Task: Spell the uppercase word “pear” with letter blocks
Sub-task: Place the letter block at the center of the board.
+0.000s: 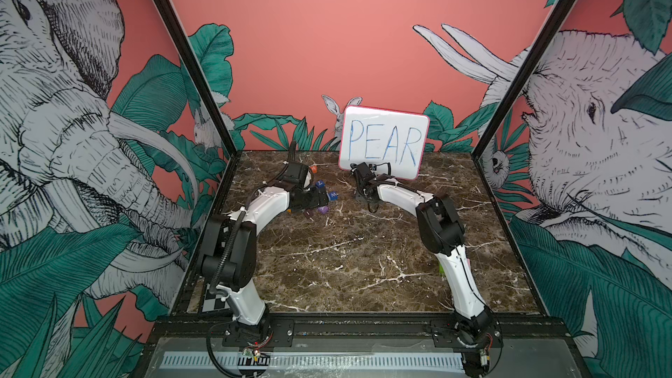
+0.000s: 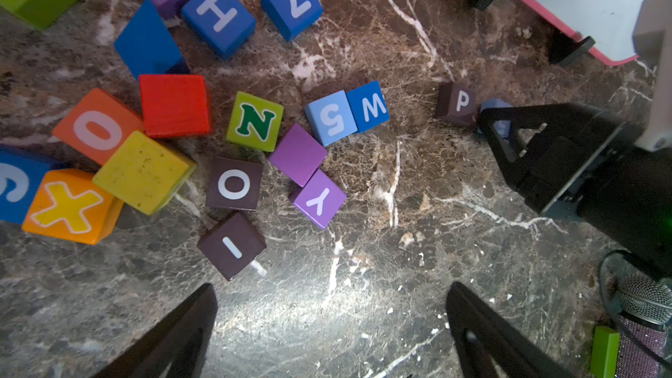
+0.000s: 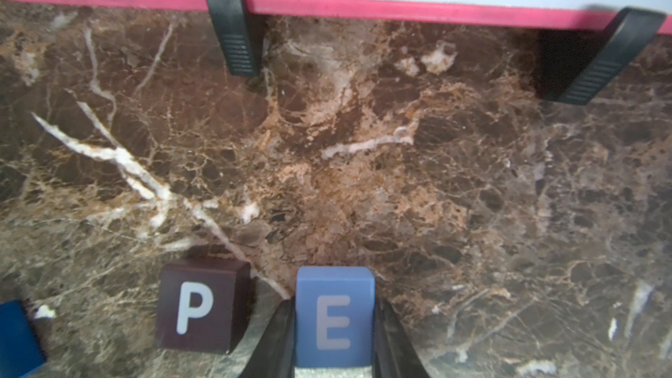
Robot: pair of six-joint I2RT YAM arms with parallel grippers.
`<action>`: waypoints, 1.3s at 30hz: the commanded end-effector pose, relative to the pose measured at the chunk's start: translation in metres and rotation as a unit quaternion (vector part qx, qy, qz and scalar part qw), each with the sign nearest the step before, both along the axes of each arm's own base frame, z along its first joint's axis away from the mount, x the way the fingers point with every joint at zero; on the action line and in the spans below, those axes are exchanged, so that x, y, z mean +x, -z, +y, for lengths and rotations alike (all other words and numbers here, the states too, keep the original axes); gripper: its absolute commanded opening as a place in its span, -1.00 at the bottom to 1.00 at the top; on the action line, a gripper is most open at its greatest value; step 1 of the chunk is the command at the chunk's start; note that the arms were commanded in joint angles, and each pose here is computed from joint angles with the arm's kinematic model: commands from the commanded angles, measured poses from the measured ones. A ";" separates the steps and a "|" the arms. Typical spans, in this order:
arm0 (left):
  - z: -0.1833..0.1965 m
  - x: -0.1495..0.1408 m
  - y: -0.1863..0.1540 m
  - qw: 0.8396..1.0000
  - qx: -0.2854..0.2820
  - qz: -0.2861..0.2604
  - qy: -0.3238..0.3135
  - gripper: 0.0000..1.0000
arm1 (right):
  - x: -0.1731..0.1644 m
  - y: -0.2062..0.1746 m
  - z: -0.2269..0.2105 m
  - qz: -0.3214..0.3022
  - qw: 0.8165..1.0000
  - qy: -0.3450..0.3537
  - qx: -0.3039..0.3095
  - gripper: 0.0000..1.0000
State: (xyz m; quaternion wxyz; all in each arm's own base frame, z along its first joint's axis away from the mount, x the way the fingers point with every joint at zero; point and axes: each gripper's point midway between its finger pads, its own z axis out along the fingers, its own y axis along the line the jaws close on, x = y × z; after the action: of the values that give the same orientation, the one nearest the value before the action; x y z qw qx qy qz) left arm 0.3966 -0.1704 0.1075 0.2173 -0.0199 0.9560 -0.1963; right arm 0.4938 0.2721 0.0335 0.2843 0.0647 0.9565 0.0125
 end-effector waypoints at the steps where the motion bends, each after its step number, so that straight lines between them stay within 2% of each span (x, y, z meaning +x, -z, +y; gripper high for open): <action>1: 0.001 0.003 -0.013 1.000 0.002 -0.013 -0.003 0.99 | 0.001 0.007 -0.003 0.006 1.000 0.012 -0.005 -0.72; 9: 0.002 0.002 -0.013 1.000 0.003 -0.014 -0.003 0.99 | 0.002 0.007 -0.002 0.005 1.000 0.013 -0.003 -0.66; 39: 0.003 0.003 -0.019 1.000 0.003 -0.021 -0.006 0.99 | 0.003 -0.015 0.002 -0.009 1.000 0.007 0.015 -0.19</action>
State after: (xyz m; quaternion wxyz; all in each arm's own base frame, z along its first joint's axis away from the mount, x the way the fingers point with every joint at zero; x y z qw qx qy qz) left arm 0.3968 -0.1700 0.1074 0.2178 -0.0201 0.9561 -0.1951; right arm 0.4938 0.2743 0.0329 0.2817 0.0640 0.9572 0.0174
